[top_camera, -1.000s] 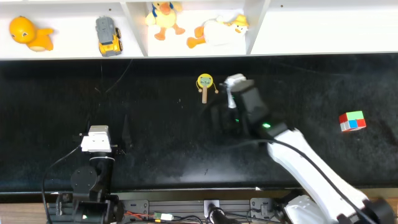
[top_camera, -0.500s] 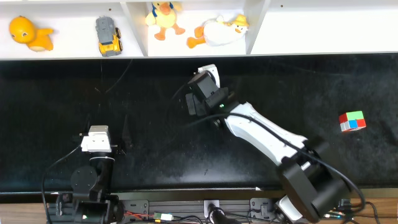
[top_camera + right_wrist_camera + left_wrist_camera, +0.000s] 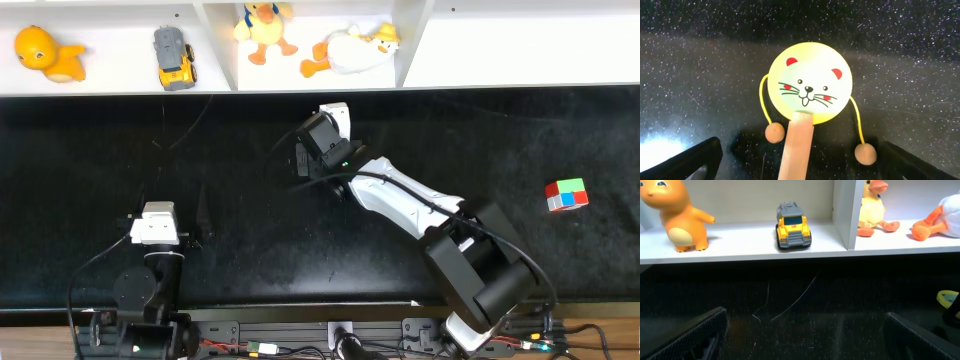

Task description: Store Toys

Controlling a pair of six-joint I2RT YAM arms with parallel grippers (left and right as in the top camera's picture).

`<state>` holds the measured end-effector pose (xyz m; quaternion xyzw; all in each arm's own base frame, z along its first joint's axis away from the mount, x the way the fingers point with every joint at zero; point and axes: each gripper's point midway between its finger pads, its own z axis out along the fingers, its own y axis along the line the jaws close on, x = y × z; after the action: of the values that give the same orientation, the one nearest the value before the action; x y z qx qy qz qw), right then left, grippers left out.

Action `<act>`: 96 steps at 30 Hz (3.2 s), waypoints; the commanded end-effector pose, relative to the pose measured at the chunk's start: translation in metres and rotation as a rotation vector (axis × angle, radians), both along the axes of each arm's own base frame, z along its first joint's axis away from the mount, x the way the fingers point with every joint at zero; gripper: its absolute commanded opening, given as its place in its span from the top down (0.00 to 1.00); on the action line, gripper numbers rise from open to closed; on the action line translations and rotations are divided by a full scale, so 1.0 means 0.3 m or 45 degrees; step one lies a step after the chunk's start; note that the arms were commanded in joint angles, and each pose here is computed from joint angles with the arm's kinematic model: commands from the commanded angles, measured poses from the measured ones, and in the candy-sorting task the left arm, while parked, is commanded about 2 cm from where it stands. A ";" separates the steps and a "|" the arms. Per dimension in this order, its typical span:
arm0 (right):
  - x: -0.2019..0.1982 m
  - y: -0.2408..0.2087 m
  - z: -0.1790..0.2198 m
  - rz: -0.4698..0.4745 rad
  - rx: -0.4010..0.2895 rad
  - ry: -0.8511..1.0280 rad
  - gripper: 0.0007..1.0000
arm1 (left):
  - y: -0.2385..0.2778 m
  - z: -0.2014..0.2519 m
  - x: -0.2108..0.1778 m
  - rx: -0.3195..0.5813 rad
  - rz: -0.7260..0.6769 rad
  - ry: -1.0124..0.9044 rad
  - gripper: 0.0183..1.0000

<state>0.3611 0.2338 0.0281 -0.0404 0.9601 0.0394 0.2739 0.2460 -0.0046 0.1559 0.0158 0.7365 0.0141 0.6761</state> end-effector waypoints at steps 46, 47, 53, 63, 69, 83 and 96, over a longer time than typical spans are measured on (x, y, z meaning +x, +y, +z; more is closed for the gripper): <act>-0.106 0.038 -0.135 0.037 0.065 0.286 0.96 | -0.012 0.002 -0.001 0.027 -0.025 -0.010 0.00; -0.106 0.038 -0.135 0.037 0.066 0.286 0.96 | -0.012 0.002 -0.001 0.027 -0.025 -0.010 0.00; -0.126 -0.010 -0.102 0.018 0.053 0.293 0.96 | -0.012 0.002 -0.001 0.027 -0.024 -0.010 0.00; -0.358 -0.321 -0.010 -0.105 0.057 0.242 0.96 | -0.012 0.002 -0.001 0.027 -0.024 -0.010 0.00; -0.393 -0.564 0.149 0.011 -0.118 0.140 0.96 | -0.012 0.002 -0.001 0.027 -0.025 -0.010 0.00; 0.029 -0.736 0.366 0.283 -0.432 -0.039 0.96 | -0.012 0.002 -0.001 0.027 -0.024 -0.010 0.00; 0.342 -0.714 0.406 0.318 -0.477 -0.133 0.96 | -0.012 0.002 -0.001 0.027 -0.025 -0.010 0.00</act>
<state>0.4405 0.0224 0.1308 -0.2159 0.9322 -0.0992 0.2731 0.2459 -0.0051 0.1564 0.0167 0.7357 0.0129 0.6770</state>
